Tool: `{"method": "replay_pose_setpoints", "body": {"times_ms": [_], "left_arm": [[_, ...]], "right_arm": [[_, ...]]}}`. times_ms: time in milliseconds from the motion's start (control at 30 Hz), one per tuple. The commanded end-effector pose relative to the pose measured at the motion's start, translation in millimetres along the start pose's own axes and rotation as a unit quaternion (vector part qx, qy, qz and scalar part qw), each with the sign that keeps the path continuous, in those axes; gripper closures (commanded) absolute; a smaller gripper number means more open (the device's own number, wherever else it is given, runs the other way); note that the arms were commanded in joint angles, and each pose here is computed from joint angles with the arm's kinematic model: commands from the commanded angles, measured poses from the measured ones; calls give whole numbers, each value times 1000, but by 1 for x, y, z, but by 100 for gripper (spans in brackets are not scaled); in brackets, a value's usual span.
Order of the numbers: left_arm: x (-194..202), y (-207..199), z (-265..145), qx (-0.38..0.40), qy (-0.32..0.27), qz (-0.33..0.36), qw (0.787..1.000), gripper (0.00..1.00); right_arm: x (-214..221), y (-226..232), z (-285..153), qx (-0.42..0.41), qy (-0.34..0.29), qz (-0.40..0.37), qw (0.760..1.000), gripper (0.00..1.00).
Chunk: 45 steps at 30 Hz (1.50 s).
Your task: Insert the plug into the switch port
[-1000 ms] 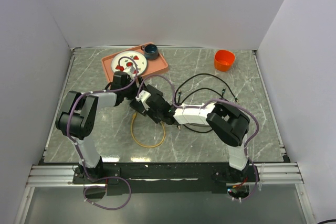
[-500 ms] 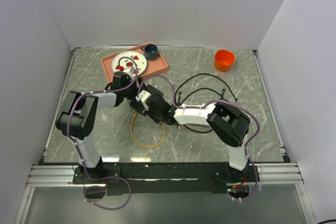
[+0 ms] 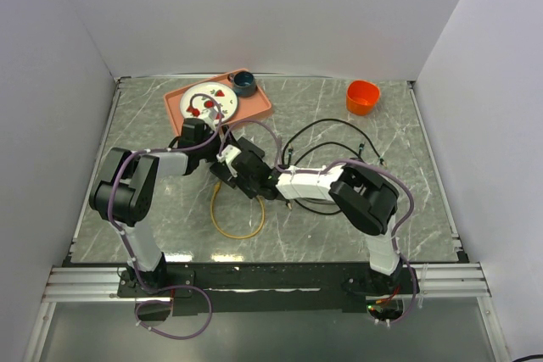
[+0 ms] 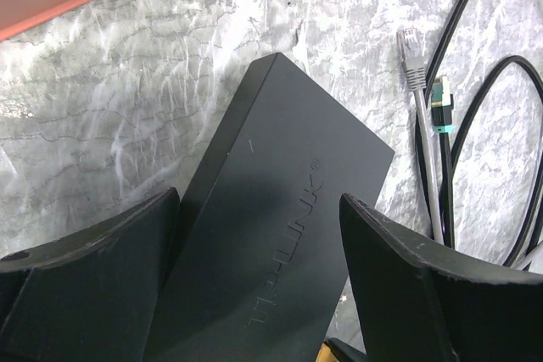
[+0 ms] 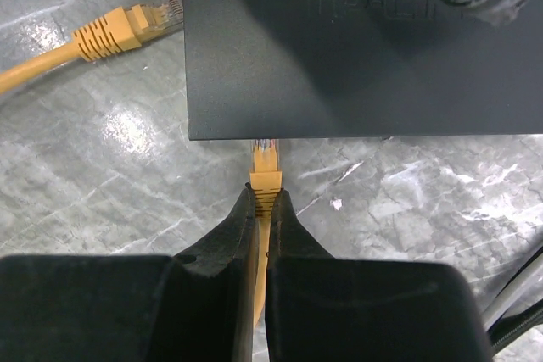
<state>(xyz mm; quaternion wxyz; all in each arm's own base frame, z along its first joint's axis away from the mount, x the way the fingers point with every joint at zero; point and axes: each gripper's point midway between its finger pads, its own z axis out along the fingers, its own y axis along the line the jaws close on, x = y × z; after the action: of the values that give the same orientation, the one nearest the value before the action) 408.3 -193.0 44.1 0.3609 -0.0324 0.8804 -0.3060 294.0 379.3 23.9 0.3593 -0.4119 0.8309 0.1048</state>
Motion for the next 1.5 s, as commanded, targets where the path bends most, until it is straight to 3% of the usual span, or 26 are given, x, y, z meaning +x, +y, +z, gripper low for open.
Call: {"method": "replay_pose_setpoints", "body": {"times_ms": [0, 967, 1267, 1467], "left_arm": [[44, -5, -10, 8, 67, -28, 997, 17], [112, -35, -27, 42, 116, -57, 991, 25], [121, -43, -35, 50, 119, -59, 990, 29], [121, -48, -38, 56, 122, -48, 990, 30]], "right_arm": [[-37, 3, 5, 3, -49, 19, 999, 100], [-101, -13, -18, 23, -137, 42, 989, 100], [-119, -13, -30, 14, -185, 43, 982, 100], [-129, -11, -34, 4, -181, 33, 983, 100]]}}
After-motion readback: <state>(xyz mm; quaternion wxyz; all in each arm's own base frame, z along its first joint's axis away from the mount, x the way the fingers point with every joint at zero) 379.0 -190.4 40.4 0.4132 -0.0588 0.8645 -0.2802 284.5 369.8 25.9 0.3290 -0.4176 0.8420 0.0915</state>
